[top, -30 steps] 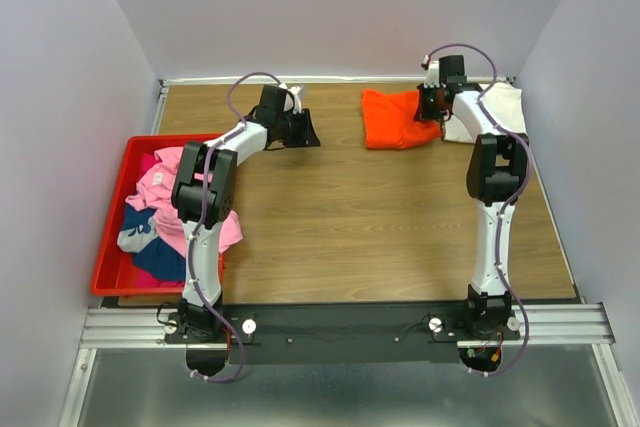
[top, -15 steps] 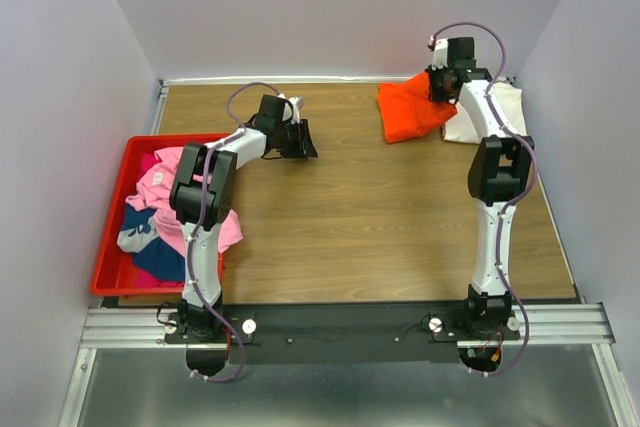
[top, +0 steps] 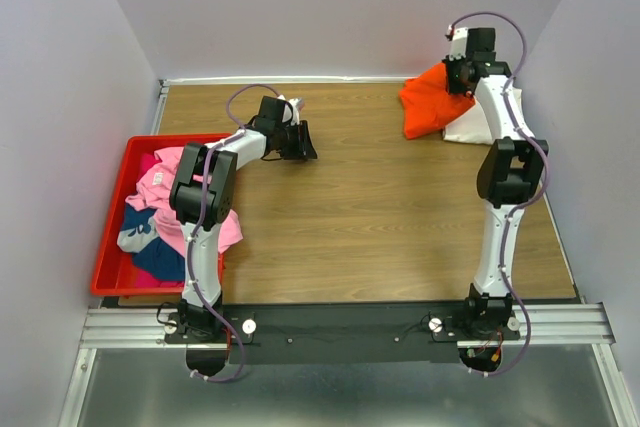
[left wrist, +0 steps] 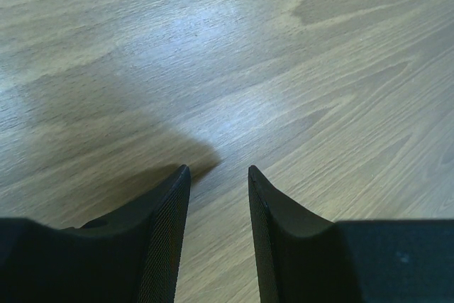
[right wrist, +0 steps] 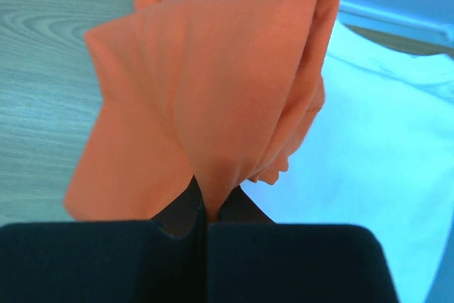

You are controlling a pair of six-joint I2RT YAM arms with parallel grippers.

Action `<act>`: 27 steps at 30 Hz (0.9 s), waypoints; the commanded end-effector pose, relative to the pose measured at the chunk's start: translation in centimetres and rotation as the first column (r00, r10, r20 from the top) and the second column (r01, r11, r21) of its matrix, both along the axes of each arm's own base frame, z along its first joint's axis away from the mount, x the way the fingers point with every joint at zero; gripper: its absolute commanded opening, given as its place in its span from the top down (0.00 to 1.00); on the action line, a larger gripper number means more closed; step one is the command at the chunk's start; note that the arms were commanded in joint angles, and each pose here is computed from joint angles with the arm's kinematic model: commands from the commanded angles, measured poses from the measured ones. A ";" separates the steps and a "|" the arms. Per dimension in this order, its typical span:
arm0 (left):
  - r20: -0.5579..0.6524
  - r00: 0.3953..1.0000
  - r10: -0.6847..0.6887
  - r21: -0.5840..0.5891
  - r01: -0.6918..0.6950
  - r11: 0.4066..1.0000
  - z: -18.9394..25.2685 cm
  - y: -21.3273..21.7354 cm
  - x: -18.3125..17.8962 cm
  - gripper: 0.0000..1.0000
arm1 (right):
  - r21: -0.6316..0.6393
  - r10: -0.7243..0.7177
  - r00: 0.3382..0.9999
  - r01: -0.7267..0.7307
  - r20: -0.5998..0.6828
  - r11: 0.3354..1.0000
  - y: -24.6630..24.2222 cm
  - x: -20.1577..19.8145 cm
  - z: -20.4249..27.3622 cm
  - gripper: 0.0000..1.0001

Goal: Fold and stack the t-shirts
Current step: Neatly place the folded tshirt to the corner

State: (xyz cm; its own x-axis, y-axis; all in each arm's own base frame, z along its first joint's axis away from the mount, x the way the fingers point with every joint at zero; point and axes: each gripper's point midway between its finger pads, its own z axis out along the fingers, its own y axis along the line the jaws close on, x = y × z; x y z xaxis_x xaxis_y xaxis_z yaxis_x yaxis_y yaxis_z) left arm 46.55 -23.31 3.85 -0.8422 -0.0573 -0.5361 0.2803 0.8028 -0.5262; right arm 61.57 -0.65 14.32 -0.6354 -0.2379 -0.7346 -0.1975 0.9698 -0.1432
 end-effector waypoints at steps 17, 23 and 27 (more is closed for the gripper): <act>-0.013 1.000 -0.010 0.024 0.010 1.000 -0.6 0.6 -1.0 0.53 | -0.043 -0.078 0.981 0.087 0.175 0.995 -6.1 -1.1 10.1 1.00; -0.019 1.000 -0.009 0.027 0.009 1.000 -0.8 0.6 -1.1 0.53 | -0.038 -0.097 0.982 0.105 0.162 0.994 -7.5 -1.3 9.4 1.00; -0.015 1.000 -0.010 0.027 0.010 1.000 -0.7 0.6 -1.1 0.53 | -0.038 -0.103 0.980 0.111 0.169 0.993 -8.0 -1.4 9.8 1.00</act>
